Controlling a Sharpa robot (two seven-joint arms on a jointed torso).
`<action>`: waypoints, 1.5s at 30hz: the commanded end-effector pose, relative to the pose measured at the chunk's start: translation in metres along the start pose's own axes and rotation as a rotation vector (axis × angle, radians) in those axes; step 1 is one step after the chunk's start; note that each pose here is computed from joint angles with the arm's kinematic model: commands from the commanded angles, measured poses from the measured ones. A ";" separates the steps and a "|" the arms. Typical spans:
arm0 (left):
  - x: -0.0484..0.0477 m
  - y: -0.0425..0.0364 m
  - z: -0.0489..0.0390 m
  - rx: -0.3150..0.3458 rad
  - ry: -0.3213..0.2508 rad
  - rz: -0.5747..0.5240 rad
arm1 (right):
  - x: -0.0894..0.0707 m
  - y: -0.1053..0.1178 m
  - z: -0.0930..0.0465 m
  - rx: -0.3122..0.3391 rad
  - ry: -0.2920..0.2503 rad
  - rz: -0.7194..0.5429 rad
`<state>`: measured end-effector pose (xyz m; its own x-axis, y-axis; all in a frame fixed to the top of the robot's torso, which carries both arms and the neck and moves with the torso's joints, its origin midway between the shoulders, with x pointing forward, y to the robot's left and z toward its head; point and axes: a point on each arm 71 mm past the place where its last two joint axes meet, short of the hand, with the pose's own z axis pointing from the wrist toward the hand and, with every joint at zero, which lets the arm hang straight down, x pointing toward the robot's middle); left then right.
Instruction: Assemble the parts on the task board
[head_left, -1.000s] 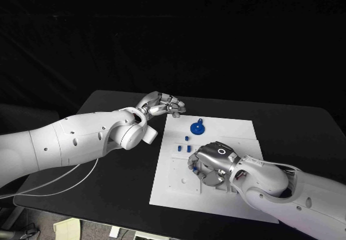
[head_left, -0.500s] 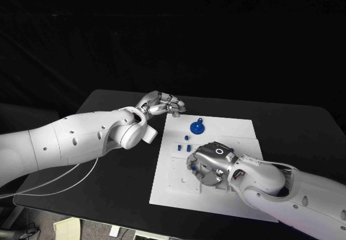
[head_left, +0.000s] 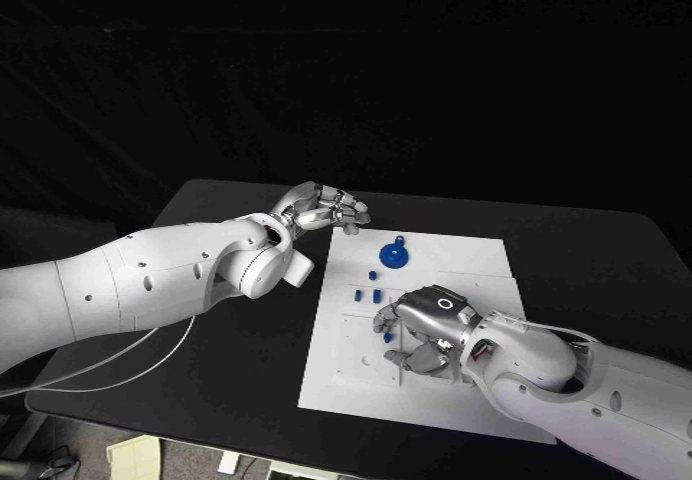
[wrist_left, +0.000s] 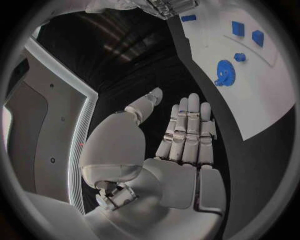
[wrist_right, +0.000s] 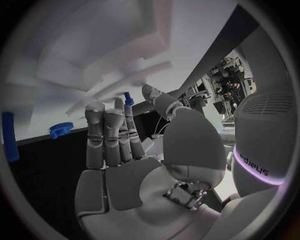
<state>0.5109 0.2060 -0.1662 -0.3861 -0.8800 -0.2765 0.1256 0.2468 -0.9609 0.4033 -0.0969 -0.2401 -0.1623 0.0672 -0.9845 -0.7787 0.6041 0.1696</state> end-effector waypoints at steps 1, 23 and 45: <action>0.0013 -0.0013 0.0002 0.005 0.010 -0.009 | -0.004 0.000 -0.003 -0.008 -0.065 0.028; -0.0036 0.0024 0.0035 0.000 -0.004 -0.004 | -0.087 -0.075 -0.031 0.202 -0.072 0.165; -0.0042 0.0105 0.0032 -0.015 -0.006 -0.009 | -0.084 -0.099 -0.058 0.284 0.115 0.009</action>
<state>0.5174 0.2136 -0.1753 -0.3677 -0.8870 -0.2794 0.1049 0.2589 -0.9602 0.4597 -0.2097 -0.1679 -0.2370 0.0611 -0.9696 -0.5695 0.7998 0.1896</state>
